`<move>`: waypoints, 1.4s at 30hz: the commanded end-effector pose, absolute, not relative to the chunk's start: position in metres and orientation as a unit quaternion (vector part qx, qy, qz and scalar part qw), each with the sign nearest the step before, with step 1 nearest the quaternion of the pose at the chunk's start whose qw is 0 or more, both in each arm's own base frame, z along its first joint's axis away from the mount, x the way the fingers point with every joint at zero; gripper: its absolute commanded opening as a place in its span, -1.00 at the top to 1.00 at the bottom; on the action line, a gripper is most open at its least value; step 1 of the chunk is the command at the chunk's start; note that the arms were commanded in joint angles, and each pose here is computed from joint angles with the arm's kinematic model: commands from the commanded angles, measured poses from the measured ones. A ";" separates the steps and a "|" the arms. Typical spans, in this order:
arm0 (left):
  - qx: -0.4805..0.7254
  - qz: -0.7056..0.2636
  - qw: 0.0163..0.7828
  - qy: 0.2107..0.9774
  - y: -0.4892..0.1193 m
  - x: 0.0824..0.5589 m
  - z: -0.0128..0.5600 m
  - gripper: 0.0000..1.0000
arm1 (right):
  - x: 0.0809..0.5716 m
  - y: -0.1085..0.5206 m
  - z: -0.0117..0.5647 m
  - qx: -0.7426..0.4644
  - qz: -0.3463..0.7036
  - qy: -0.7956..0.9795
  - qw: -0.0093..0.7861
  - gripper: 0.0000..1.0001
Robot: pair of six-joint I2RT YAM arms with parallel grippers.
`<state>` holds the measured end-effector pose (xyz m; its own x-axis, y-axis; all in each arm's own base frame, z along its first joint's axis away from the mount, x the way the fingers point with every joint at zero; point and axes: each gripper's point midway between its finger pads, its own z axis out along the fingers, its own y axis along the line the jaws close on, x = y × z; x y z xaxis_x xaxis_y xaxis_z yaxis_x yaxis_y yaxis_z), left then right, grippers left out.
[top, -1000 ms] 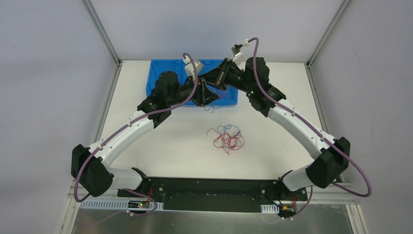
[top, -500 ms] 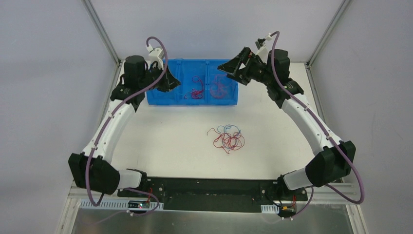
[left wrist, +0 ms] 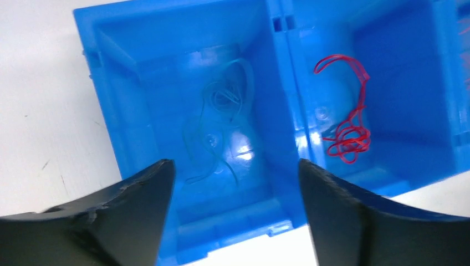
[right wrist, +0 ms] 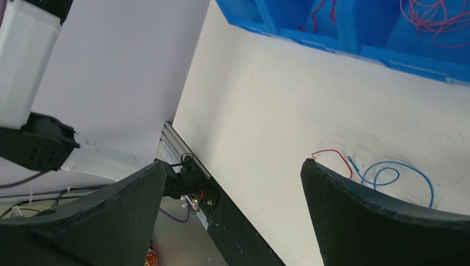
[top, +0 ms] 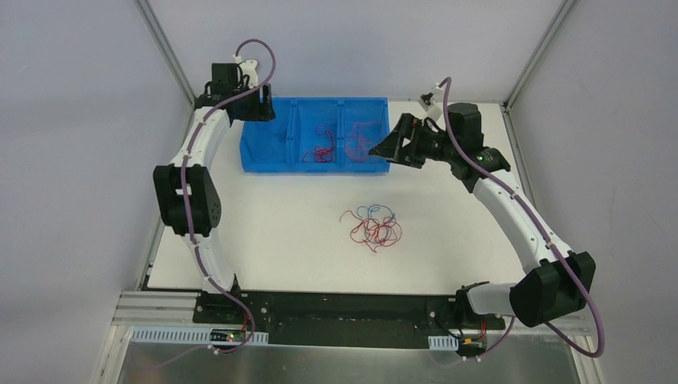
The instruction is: Untangle the cables
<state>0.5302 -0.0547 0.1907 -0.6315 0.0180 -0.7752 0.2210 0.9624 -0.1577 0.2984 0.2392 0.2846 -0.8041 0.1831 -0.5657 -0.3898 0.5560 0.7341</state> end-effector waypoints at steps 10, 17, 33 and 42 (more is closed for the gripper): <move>0.171 -0.182 0.461 0.851 -0.079 0.438 0.264 -0.98 | 0.221 0.167 0.126 -0.210 0.255 0.939 0.094 -0.71; 0.302 -0.318 0.438 0.785 -0.177 0.325 0.258 -0.98 | 0.221 0.155 0.069 -0.218 0.179 0.959 0.021 -0.55; 0.320 -0.395 0.250 0.824 -0.334 0.292 0.106 -0.42 | 0.197 0.170 0.035 -0.148 0.223 0.961 -0.067 0.97; 0.294 -0.400 0.261 0.828 -0.372 0.310 0.079 -0.56 | 0.192 0.158 0.037 -0.186 0.204 0.959 -0.065 1.00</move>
<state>0.2794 -0.3444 0.0538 -0.7208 0.3813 -0.5788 0.6859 0.5124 -0.5167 0.1976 0.1656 0.0296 -0.9374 -0.3426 0.0629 -0.2842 0.8567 0.4304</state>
